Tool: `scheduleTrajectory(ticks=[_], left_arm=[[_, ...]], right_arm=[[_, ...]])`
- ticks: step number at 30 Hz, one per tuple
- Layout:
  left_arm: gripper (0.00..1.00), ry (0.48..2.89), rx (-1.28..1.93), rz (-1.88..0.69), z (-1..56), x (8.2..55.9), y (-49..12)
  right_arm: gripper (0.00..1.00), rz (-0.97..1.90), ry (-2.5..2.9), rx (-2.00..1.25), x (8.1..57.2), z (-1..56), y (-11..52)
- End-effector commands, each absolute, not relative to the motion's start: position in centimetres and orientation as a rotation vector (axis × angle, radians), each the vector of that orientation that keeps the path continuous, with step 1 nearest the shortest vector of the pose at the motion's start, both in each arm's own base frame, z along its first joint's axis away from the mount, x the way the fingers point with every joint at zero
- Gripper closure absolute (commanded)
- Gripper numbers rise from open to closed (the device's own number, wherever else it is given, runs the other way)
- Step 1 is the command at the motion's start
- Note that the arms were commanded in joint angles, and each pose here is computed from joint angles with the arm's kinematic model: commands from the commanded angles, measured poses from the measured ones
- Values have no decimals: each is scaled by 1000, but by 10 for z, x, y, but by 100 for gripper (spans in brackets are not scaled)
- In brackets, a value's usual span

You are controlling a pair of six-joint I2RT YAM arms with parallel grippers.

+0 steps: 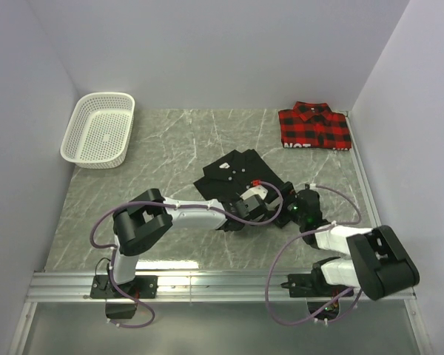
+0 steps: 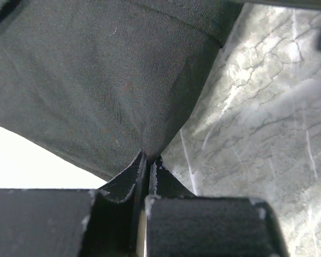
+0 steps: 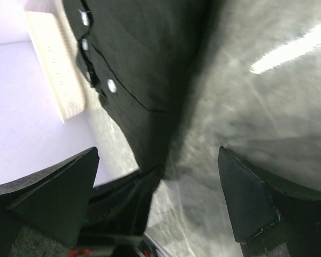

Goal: Fold and stack the long sleeve shirts
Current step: Neatly place the folded shirt to the corner

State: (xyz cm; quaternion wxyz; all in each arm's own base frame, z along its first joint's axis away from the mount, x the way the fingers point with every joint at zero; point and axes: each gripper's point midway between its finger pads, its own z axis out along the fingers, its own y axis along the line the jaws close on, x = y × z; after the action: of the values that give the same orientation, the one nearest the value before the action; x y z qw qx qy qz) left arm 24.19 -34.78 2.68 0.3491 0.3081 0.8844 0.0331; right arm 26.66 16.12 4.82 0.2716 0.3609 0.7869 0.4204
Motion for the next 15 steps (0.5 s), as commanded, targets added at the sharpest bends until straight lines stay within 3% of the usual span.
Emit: scheduleTrajectory(ticks=[1, 15], left_arm=[[96, 2281, 719, -68, 59, 244, -367], [96, 2296, 627, -304, 95, 240, -375]], right_arm=[[0, 1172, 2019, 982, 290, 62, 172], [0, 1261, 2003, 1031, 330, 49, 212]])
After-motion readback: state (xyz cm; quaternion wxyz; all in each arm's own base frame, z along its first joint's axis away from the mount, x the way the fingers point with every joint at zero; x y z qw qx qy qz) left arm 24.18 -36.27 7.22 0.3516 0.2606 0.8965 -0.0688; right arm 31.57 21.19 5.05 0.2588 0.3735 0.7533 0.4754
